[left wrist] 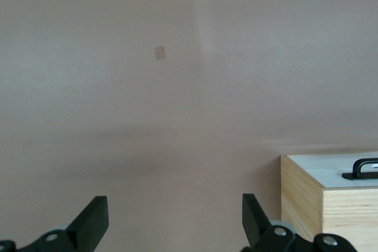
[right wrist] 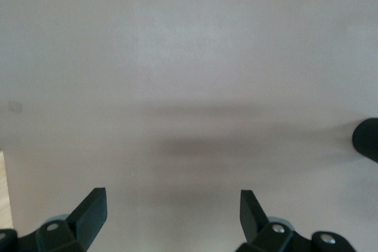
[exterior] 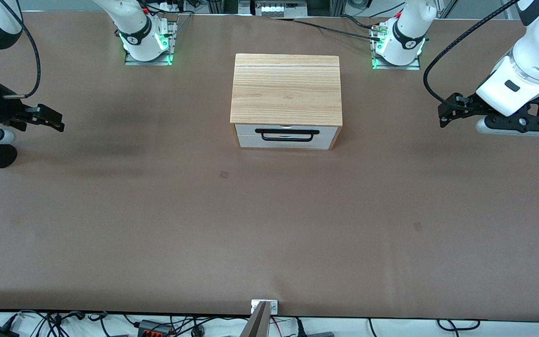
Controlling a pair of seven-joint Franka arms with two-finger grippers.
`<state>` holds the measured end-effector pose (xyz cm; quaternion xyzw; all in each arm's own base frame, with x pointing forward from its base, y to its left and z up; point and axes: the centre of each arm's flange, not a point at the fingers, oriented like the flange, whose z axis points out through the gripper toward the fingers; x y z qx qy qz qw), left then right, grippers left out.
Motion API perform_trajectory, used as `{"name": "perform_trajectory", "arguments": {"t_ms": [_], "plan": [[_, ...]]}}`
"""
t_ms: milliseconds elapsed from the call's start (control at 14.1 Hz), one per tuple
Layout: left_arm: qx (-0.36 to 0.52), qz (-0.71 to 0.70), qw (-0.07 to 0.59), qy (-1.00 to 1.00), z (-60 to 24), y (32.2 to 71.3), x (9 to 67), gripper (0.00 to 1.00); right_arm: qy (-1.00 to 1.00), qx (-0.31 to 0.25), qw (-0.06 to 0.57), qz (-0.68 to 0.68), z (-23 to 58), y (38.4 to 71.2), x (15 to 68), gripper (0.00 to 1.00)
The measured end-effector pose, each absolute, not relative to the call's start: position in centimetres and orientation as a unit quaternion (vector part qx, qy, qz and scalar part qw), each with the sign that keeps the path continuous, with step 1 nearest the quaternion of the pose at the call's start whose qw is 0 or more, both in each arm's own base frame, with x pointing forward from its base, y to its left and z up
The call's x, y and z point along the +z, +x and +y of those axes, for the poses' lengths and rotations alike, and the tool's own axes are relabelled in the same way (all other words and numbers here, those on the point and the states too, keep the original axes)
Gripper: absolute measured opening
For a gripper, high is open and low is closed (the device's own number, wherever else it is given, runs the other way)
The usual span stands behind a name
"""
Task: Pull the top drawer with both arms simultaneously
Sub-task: 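Move both grippers toward the black drawer handle from either end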
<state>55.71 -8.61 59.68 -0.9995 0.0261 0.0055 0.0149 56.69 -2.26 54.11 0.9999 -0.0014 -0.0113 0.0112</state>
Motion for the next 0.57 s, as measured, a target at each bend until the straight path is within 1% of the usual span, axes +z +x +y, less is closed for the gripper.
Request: {"name": "perform_trajectory", "arguments": {"t_ms": [283,566], "plan": [[0.038,0.028,0.017,-0.999,-8.8,55.5,58.4,1.0,1.0,-0.006,0.012,-0.003,-2.4,57.3,53.4,1.0],[0.086,0.027,-0.017,-0.996,-9.7,56.2,55.2,1.0,1.0,-0.02,-0.001,0.011,1.4,57.9,51.8,1.0]]}}
